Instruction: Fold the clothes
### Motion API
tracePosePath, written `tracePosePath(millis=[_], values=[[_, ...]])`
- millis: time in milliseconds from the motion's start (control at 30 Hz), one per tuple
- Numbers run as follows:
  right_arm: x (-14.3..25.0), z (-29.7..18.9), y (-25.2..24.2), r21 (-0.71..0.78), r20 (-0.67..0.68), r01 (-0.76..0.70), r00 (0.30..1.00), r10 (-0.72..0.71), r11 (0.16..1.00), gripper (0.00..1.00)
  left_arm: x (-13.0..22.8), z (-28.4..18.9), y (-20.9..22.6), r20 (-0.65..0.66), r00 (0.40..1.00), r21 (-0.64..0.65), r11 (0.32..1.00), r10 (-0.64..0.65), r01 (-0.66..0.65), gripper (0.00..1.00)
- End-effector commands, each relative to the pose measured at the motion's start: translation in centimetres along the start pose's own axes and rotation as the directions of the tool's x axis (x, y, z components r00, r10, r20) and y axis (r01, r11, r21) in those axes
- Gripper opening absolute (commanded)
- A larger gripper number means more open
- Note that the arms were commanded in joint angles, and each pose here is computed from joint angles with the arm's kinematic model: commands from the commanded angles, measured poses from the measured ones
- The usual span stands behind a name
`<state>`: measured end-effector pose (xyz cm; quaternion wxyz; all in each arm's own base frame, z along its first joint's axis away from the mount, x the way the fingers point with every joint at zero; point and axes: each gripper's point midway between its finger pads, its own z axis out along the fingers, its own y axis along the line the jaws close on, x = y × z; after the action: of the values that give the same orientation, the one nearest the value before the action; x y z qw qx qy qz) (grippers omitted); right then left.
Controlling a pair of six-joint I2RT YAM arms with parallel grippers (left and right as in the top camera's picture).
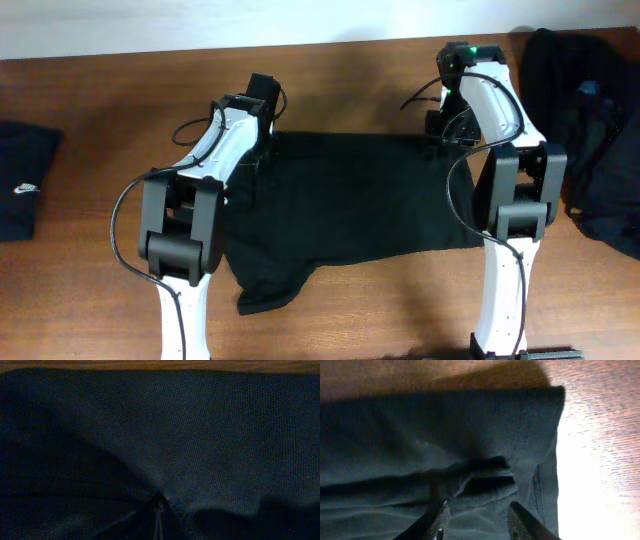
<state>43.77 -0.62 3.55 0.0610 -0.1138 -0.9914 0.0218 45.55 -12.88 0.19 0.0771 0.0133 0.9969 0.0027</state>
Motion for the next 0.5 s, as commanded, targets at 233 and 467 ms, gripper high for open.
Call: tracePosePath(millis=[233, 467], values=[[-0.64, -1.66, -0.60, 0.006, 0.057, -0.180, 0.982, 0.179, 0.984, 0.43, 2.00, 2.11, 0.21, -0.078, 0.997, 0.005, 1.000, -0.004, 0.004, 0.01], [-0.08, -1.39, -0.68, 0.009, 0.036, -0.323, 0.946, 0.322, 0.946, 0.48, 1.99, 2.11, 0.20, -0.078, 0.997, 0.005, 1.000, -0.004, 0.005, 0.00]])
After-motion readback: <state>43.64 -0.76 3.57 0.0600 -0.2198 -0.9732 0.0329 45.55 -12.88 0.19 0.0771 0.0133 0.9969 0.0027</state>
